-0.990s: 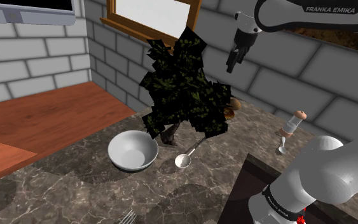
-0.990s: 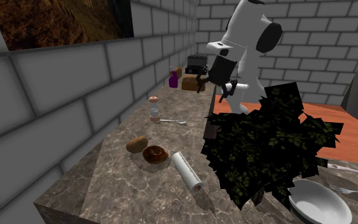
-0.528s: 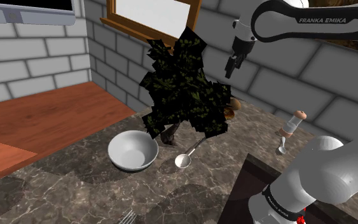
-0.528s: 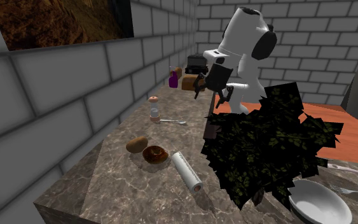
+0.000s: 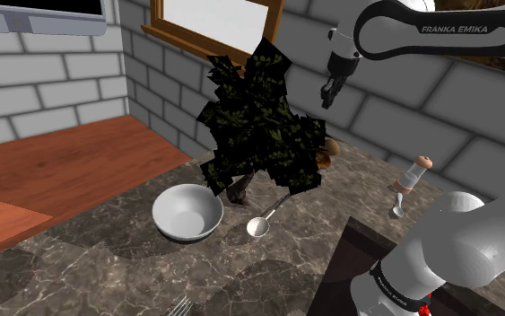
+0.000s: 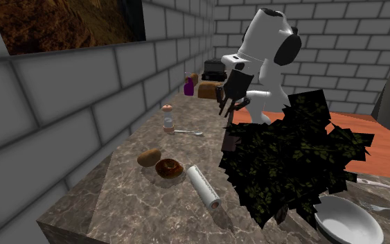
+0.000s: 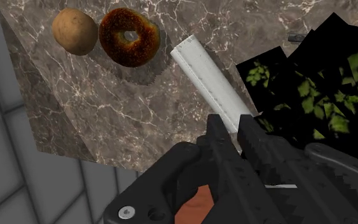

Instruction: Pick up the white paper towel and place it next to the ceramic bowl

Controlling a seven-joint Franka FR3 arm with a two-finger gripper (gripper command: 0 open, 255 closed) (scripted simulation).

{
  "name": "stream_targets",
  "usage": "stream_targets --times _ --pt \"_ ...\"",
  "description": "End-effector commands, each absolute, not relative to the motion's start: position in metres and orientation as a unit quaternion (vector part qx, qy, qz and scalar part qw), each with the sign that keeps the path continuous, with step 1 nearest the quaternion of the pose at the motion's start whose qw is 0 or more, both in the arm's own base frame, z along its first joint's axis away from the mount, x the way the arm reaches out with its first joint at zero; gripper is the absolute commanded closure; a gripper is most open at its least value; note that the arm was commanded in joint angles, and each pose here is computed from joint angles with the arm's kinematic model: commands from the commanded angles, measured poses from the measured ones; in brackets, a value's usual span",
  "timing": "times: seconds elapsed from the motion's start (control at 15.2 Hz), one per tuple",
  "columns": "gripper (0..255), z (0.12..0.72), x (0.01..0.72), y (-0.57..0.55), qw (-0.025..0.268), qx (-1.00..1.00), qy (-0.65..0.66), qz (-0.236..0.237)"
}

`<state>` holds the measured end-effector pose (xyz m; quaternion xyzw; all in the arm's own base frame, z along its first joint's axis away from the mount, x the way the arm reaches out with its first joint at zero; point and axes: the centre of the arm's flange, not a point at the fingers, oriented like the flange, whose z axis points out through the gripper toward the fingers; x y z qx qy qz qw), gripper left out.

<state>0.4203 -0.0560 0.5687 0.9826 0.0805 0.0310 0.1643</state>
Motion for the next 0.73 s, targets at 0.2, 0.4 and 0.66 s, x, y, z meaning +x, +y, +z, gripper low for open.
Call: stream_targets --times 0.2,0.4,0.66 --pt "255 0.569 0.420 -0.056 0.164 0.983 0.080 0.031" --pt "255 0.569 0.420 -0.056 0.164 0.983 0.080 0.031" --pt "0 0.543 0.438 -0.092 0.121 0.984 0.129 0.016"
